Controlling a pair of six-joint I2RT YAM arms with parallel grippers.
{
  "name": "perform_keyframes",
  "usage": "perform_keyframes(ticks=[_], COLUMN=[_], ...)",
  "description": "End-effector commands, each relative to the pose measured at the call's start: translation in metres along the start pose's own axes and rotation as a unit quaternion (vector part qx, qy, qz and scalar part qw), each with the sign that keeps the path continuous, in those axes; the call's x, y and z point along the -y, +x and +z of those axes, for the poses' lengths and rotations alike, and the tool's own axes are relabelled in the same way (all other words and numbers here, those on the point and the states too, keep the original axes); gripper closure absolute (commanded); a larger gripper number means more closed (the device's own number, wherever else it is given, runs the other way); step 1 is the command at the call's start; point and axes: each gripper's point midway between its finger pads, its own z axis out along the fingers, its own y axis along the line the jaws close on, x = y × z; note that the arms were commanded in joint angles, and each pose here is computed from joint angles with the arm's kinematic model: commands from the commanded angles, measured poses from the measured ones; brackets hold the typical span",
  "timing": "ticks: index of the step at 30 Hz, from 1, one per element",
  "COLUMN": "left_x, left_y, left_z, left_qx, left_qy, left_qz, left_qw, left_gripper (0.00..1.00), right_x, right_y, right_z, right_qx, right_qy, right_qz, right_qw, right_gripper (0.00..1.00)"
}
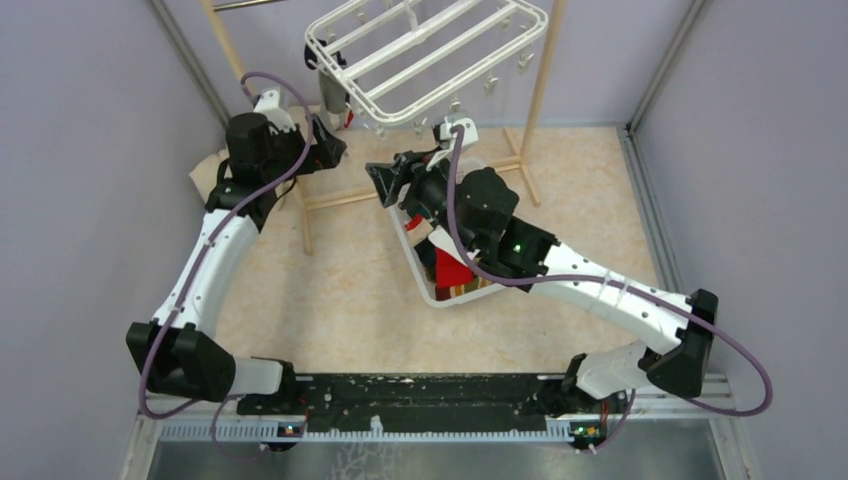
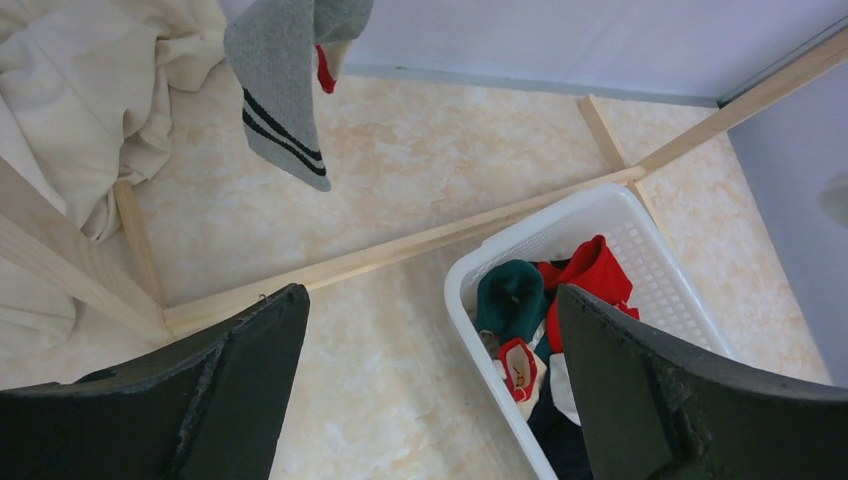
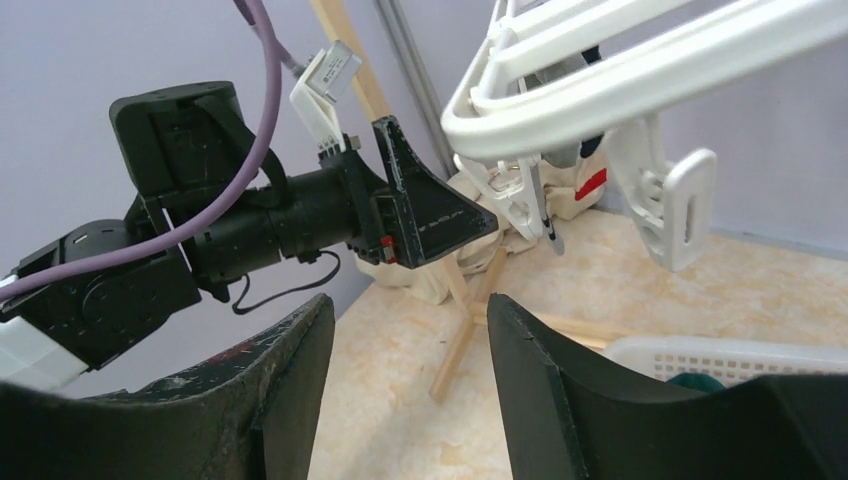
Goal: Remove the socks clipped to the hanger
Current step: Adjust the hanger on the clothesline.
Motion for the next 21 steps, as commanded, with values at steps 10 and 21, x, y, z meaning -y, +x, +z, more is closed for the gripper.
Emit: perform_keyframes(ticks=[10,21], left_x=[0.014,0.016], left_y=[-0.036,-0.031], left_z=[0.003,-0.001], left_qx=[0.046,0.043], left_qy=[0.042,0.051], left_qz=[0.006,-0.003], left_qw=[0.998,0.998], left_gripper=[0.01,0.01], right_x=[0.004,0.008], right_y=[-0.039,-0.043], right_z=[0.04,0.062], right_qx=[0.107,0.155], right_qy=[0.072,0.1], right_qz=[0.002,-0.011], right_qw=[0.992,0.983], right_gripper=[0.33,0.32])
